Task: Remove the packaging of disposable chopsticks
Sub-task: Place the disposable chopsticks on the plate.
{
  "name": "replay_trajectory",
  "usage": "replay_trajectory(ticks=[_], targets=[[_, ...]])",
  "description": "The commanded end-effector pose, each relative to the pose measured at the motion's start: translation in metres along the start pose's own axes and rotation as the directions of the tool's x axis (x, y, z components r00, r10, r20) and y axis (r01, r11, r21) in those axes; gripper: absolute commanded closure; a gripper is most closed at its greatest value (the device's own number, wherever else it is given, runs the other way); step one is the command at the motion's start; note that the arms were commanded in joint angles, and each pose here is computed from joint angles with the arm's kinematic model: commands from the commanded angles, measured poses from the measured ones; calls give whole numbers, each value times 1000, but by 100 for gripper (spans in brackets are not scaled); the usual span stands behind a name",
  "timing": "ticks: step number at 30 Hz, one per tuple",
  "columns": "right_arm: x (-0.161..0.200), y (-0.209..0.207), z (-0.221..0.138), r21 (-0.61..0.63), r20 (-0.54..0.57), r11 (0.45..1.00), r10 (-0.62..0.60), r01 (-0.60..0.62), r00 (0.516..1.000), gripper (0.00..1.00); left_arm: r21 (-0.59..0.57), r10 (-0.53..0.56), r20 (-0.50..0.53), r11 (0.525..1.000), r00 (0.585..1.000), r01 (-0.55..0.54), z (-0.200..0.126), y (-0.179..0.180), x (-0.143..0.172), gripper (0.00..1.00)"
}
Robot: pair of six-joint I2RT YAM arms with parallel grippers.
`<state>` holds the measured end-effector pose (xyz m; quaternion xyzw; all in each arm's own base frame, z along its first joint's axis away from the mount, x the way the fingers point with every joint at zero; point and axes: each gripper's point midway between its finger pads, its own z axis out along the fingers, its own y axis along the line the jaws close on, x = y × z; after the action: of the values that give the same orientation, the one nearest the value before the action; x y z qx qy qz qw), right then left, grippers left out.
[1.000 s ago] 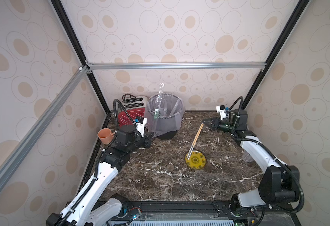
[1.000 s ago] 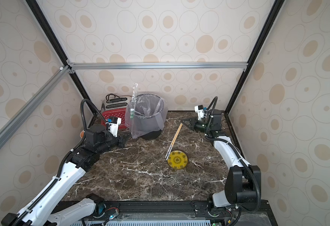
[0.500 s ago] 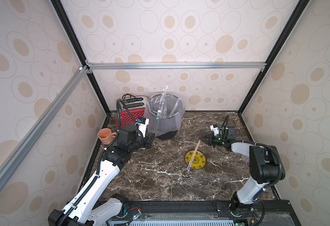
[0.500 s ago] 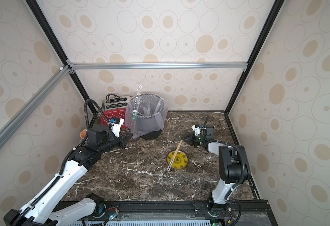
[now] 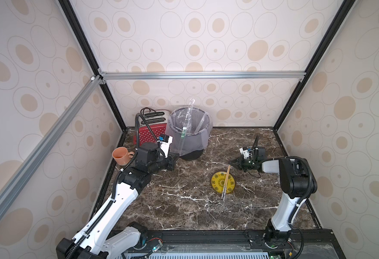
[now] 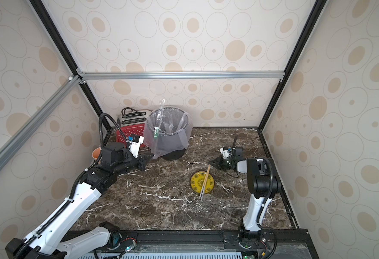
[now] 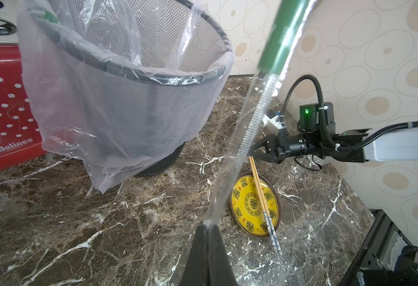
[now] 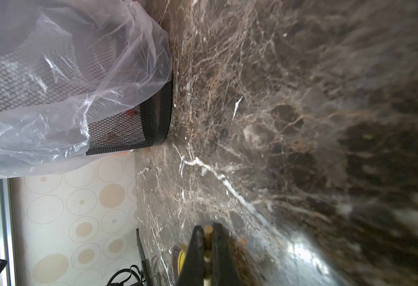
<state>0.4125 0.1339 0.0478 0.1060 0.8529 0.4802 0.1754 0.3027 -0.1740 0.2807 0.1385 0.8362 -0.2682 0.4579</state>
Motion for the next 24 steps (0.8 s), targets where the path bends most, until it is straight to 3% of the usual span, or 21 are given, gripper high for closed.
replay_trajectory(ticks=[1, 8, 11, 15, 21, 24], targets=[[-3, -12, 5, 30, 2, 999, -37, 37, 999, 95, 8, 27, -4, 1000, 1000, -27, -1, -1, -1, 100], [-9, -11, 9, 24, 7, 999, -22, 22, 1000, 94, 12, 20, -13, 1000, 1000, -20, 3, 0, 2, 100], [-11, -9, 8, 12, 15, 1000, -7, 7, 1000, 100, 12, 20, -13, 1000, 1000, -20, 2, 0, 2, 100], [-11, -7, 10, 4, 25, 1000, 10, -10, 1000, 97, 10, 18, -17, 1000, 1000, -18, 3, 1, 3, 100], [-8, -8, 18, 11, 14, 1000, 17, -17, 1000, 75, 12, 22, -18, 1000, 1000, -22, 3, 0, 2, 100], [-10, -9, 18, 18, 17, 1000, 16, -16, 1000, 71, 14, 31, -18, 999, 999, -31, 1, -2, 0, 100]])
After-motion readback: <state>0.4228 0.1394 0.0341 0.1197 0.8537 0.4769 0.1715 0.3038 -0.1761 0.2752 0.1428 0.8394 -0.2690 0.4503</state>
